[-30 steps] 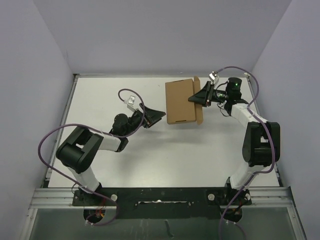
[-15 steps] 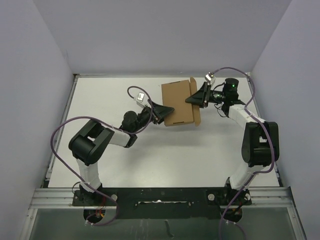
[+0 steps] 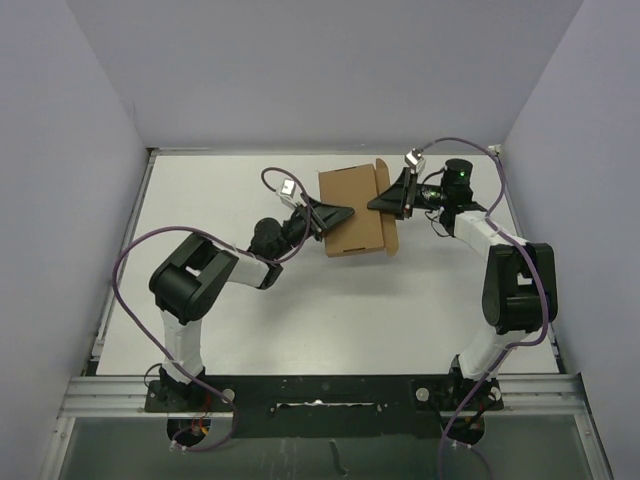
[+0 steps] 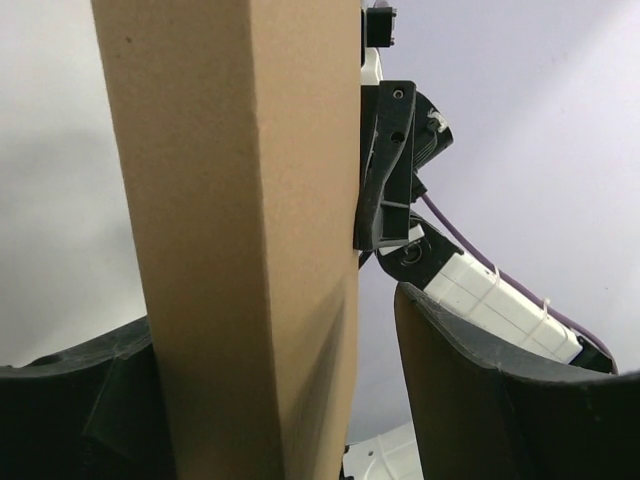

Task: Fold the paper box

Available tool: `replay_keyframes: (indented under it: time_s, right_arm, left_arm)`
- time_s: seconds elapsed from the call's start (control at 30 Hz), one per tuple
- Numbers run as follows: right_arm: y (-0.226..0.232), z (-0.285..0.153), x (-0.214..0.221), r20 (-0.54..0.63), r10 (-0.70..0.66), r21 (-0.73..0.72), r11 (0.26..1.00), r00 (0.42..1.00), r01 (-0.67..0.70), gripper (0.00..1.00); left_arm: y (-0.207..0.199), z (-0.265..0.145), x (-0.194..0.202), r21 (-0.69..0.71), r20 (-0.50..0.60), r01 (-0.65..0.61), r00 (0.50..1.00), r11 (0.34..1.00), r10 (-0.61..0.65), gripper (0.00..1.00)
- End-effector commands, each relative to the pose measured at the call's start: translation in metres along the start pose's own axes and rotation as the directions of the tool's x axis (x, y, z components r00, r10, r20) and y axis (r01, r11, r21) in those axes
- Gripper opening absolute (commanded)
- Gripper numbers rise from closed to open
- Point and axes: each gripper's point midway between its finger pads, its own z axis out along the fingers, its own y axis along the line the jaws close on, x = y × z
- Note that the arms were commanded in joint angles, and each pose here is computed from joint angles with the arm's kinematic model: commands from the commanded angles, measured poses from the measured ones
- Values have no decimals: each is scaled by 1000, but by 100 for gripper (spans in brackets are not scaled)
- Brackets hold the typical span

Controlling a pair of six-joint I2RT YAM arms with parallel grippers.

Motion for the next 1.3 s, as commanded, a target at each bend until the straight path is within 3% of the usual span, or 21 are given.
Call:
replay_keyframes:
  time_s: [0.0,0.4,0.53,0.57,0.63,0.73,0.93,1.17,1.27]
  right_arm:
    - [18,1,4,-20,-61,-41,997,998,60,36]
    - [16,1,4,-17,-76,-35,997,997,75,40]
    - [16,0,4,-14,-81,-33,996,997,81,40]
    - [16,0,3,-11,-82,-31,996,997,81,40]
    - [16,-2,1,-2,-84,-26,996,997,83,40]
    - [17,-10,-5,21,-84,-22,996,996,84,37]
    - [21,-15,-10,38,-86,-30,996,996,87,35]
    - [23,-13,-8,31,-81,-37,996,996,82,34]
    - [21,-7,-3,14,-80,-39,996,997,80,34]
  left_arm:
    - [-34,10,-3,135,3,-27,1000,991,27,61]
    - [-31,11,-1,143,-26,6,1000,990,-2,32]
    - [-31,10,-3,142,-29,7,1000,990,-3,28]
    - [-31,9,-3,142,-32,6,999,990,-2,33]
    - [-31,8,-4,137,-34,6,999,991,-1,55]
    - [-28,3,-4,121,-28,-5,1000,993,8,74]
    - [-24,-10,-7,106,-17,-19,1000,994,21,97]
    - [-25,-13,-3,115,-38,-47,998,992,52,97]
    - [-30,-7,0,130,-67,-43,996,991,52,92]
